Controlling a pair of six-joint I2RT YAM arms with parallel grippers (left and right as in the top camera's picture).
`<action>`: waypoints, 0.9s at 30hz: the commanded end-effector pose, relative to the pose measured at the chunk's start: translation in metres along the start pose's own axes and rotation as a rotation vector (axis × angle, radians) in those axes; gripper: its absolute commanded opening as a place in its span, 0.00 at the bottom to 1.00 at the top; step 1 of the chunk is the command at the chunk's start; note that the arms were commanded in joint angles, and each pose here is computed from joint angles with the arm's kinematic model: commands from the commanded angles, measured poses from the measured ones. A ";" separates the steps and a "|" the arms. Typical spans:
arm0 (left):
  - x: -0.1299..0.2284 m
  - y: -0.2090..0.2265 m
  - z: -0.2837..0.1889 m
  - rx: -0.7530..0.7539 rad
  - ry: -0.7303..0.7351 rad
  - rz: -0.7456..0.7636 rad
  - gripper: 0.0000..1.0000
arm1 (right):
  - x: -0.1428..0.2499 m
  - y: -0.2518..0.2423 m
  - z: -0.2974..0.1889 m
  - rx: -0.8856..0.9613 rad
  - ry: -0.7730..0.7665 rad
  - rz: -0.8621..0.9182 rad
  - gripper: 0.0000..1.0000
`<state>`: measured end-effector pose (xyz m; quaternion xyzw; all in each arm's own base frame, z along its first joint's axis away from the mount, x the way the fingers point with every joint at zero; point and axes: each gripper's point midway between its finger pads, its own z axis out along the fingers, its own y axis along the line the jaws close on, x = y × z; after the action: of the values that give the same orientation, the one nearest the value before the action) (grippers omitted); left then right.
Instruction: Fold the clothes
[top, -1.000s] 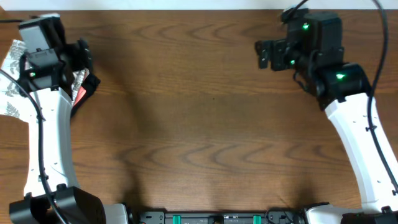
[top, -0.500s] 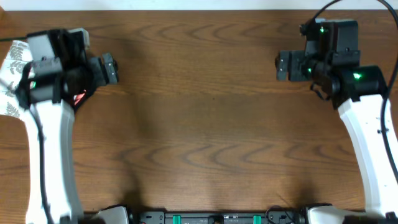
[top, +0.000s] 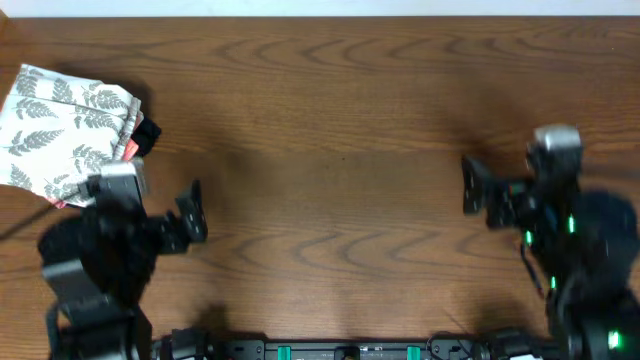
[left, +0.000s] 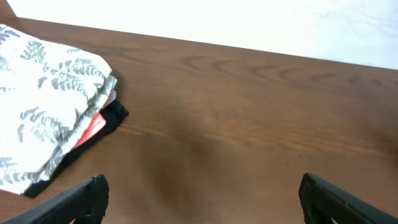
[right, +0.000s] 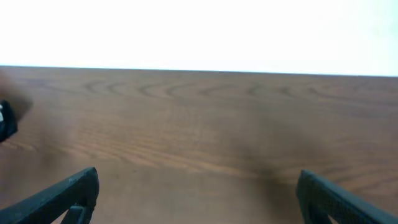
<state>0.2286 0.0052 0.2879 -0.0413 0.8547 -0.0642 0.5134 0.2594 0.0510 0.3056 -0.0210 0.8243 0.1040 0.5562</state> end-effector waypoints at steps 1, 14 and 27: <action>0.010 -0.002 -0.006 0.007 -0.013 0.001 0.98 | 0.028 -0.006 -0.007 0.017 0.007 0.032 0.99; 0.024 -0.003 -0.012 0.006 0.028 -0.010 0.98 | 0.160 -0.024 -0.047 0.099 0.496 0.042 0.99; 0.024 -0.003 -0.012 0.006 0.028 -0.010 0.98 | 0.155 -0.026 -0.050 0.106 0.448 0.049 0.99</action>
<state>0.2070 0.0005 0.2729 -0.0440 0.8622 -0.0663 0.5003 0.1601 0.0320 0.1733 -0.0053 0.9371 0.0706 0.3418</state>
